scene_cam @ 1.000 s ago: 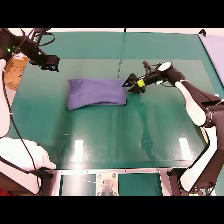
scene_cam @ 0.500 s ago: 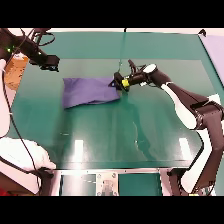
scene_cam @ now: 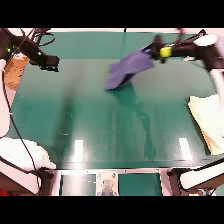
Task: Fold the shirts.
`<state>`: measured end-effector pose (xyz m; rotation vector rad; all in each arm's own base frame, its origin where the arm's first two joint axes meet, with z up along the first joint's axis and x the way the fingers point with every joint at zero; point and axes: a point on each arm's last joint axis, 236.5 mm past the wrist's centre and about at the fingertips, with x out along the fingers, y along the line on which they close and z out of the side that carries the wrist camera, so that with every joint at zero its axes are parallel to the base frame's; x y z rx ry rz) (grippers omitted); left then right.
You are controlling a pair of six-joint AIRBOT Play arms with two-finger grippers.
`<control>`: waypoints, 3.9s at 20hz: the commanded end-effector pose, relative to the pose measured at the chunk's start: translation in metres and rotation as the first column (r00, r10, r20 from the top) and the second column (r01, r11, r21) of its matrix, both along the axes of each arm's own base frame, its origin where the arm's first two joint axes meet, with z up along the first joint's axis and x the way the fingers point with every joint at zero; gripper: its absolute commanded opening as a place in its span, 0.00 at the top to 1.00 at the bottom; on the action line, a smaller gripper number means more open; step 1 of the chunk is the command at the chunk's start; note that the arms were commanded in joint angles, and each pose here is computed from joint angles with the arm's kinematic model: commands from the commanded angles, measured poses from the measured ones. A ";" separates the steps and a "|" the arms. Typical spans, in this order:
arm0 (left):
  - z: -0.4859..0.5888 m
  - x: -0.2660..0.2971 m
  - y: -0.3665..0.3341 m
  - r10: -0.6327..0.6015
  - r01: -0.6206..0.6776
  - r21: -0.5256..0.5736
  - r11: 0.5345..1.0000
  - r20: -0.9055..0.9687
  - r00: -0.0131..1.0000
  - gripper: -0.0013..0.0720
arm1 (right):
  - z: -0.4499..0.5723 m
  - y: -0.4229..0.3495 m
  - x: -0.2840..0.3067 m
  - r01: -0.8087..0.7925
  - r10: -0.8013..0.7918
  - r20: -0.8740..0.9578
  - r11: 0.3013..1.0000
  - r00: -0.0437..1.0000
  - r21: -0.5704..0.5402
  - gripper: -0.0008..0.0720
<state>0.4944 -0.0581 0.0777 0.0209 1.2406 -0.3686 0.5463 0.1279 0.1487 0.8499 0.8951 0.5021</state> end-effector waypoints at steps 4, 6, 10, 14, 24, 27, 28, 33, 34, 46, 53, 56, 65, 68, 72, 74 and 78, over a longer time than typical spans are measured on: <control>0.000 0.000 0.000 0.002 -0.002 -0.001 1.000 -0.001 1.000 0.96 | 0.058 -0.206 -0.042 0.351 -0.347 0.051 0.929 0.936 -0.115 0.97; 0.000 0.000 0.000 0.002 -0.002 -0.001 1.000 0.000 1.000 0.96 | 0.059 -0.269 -0.069 0.463 -0.464 0.038 0.870 0.885 -0.168 0.97; 0.000 0.000 0.000 0.006 -0.006 -0.002 1.000 -0.001 1.000 0.96 | 0.048 -0.366 -0.136 0.614 -0.642 -0.032 0.745 0.766 -0.262 0.97; 0.000 0.000 -0.001 0.005 -0.005 -0.005 1.000 -0.002 1.000 0.96 | 0.031 -0.414 -0.206 0.655 -0.744 -0.125 0.644 0.657 -0.395 0.97; 0.001 -0.005 -0.007 -0.007 0.006 -0.030 1.000 -0.019 1.000 0.96 | -0.070 -0.408 -0.352 0.501 -0.857 -0.424 0.515 0.291 -0.696 0.97; 0.001 -0.005 -0.007 -0.007 0.006 -0.030 1.000 -0.020 1.000 0.96 | -0.116 -0.396 -0.370 0.450 -0.830 -0.502 0.555 0.244 -0.700 0.97; 0.001 -0.005 -0.007 -0.007 0.006 -0.030 1.000 -0.020 1.000 0.96 | -0.129 -0.394 -0.373 0.444 -0.829 -0.507 0.556 0.235 -0.703 0.97; 0.001 -0.005 -0.007 -0.007 0.006 -0.031 1.000 -0.020 1.000 0.96 | -0.170 -0.395 -0.379 0.422 -0.830 -0.511 0.556 0.225 -0.716 0.96; 0.001 -0.005 -0.007 -0.007 0.006 -0.031 1.000 -0.019 1.000 0.96 | -0.172 -0.397 -0.381 0.414 -0.832 -0.509 0.553 0.222 -0.723 0.96; 0.016 -0.003 -0.028 -0.024 0.026 -0.121 0.992 0.016 1.000 0.96 | -0.142 -0.377 -0.403 0.338 -0.792 -0.599 0.599 0.119 -0.726 0.27; 0.077 -0.040 -0.040 0.016 -0.004 -0.177 0.984 0.072 0.997 0.96 | -0.096 -0.316 -0.254 0.328 -0.684 -0.432 0.690 0.588 -0.645 0.97; 0.062 -0.090 -0.060 -0.015 0.014 -0.181 0.983 -0.005 1.000 0.96 | -0.097 -0.224 -0.214 0.225 -0.472 -0.395 0.819 0.788 -0.529 0.97; -0.042 -0.236 -0.103 0.021 -0.062 -0.190 0.980 -0.210 0.978 0.96 | -0.156 -0.108 -0.274 -0.027 -0.207 -0.399 0.861 0.893 -0.508 0.97; -0.046 -0.238 -0.102 0.024 -0.066 -0.186 0.980 -0.219 0.975 0.96 | -0.157 -0.107 -0.277 -0.046 -0.194 -0.410 0.861 0.892 -0.507 0.97; -0.045 -0.233 -0.102 0.031 -0.070 -0.191 0.979 -0.201 0.979 0.96 | -0.157 -0.107 -0.277 -0.046 -0.194 -0.411 0.861 0.891 -0.506 0.97; -0.046 -0.233 -0.102 0.030 -0.069 -0.189 0.980 -0.200 0.979 0.96 | -0.157 -0.107 -0.277 -0.046 -0.194 -0.411 0.861 0.891 -0.506 0.97; -0.046 -0.233 -0.102 0.024 -0.062 -0.188 0.980 -0.199 0.980 0.96 | -0.157 -0.107 -0.277 -0.046 -0.194 -0.411 0.861 0.891 -0.506 0.97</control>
